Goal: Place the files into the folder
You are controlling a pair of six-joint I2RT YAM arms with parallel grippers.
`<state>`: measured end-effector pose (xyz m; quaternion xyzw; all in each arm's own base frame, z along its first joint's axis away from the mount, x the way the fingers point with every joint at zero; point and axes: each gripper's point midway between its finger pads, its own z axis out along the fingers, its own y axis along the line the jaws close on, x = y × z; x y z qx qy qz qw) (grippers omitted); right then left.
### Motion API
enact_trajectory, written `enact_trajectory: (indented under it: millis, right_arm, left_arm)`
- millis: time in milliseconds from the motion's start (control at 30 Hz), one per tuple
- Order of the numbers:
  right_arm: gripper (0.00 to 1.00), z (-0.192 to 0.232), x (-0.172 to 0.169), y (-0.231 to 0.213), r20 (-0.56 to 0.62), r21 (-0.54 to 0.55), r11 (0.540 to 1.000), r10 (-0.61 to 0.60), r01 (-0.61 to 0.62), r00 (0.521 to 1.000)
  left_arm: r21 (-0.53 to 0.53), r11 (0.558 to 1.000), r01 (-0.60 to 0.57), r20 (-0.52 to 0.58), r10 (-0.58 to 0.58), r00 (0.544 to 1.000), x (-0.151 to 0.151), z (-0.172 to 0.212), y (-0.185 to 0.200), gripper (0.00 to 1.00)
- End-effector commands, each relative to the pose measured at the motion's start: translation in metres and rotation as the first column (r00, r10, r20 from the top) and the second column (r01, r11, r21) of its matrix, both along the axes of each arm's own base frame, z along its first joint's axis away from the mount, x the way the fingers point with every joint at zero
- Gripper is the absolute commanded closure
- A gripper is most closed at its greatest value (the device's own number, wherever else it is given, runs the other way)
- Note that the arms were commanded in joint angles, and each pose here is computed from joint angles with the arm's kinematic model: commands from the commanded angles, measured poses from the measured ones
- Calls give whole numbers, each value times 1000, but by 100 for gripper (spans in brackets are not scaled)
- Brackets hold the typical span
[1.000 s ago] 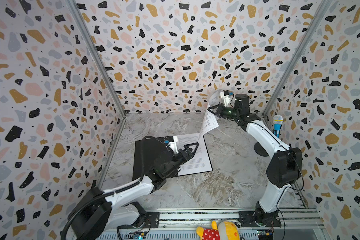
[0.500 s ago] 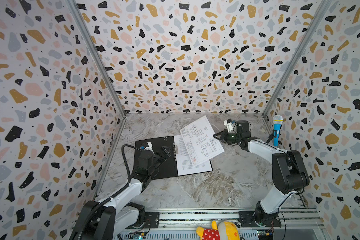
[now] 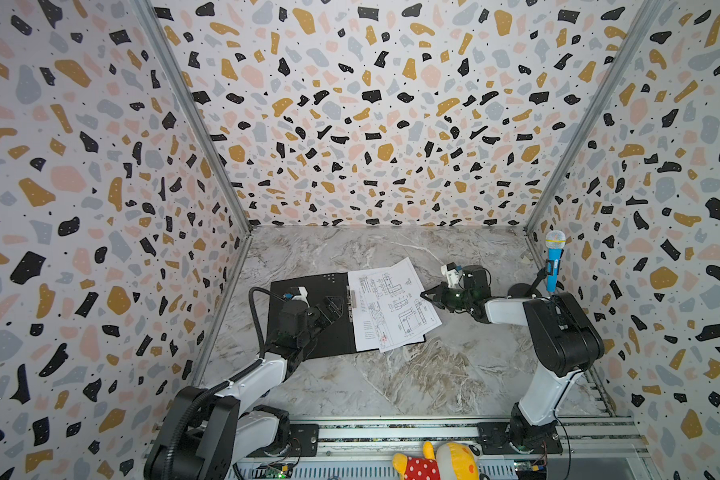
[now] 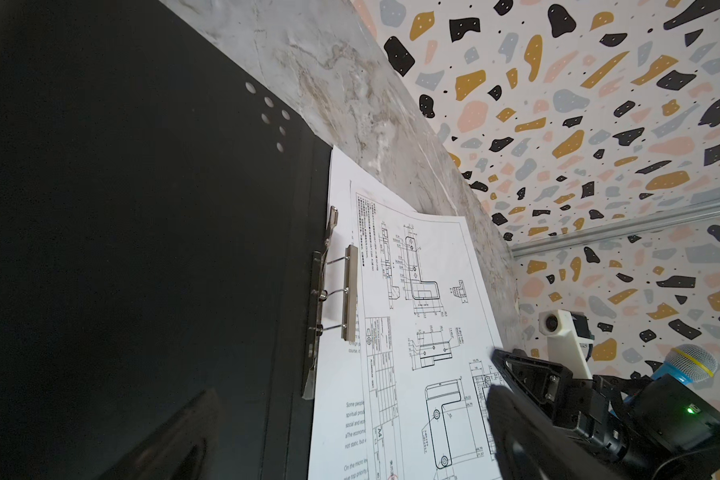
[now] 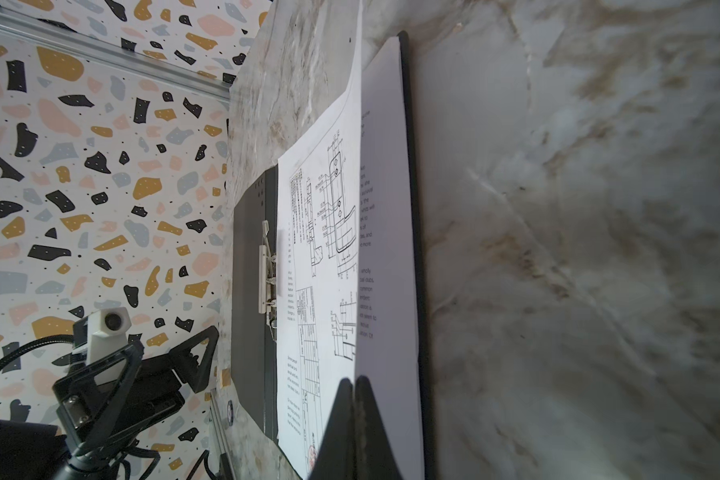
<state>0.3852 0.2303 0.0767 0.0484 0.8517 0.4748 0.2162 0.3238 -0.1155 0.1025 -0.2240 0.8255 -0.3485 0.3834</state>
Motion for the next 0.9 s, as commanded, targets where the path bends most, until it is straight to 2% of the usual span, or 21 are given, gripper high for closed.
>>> enact_trajectory:
  millis: [0, 533, 867]
  right_arm:
    - [100, 10, 8, 9, 36, 48, 998, -40, 39, 999]
    - [100, -1, 3, 27, -27, 81, 987, -135, 137, 991]
    - [100, -1, -2, 32, -33, 82, 987, -133, 136, 991]
  left_arm:
    - [11, 1000, 12, 46, -12, 999, 7, 8, 0, 0]
    - [-9, 998, 58, 35, -58, 998, 17, 2, -9, 0]
    - [-23, 997, 73, 43, -72, 996, 17, 2, -12, 0]
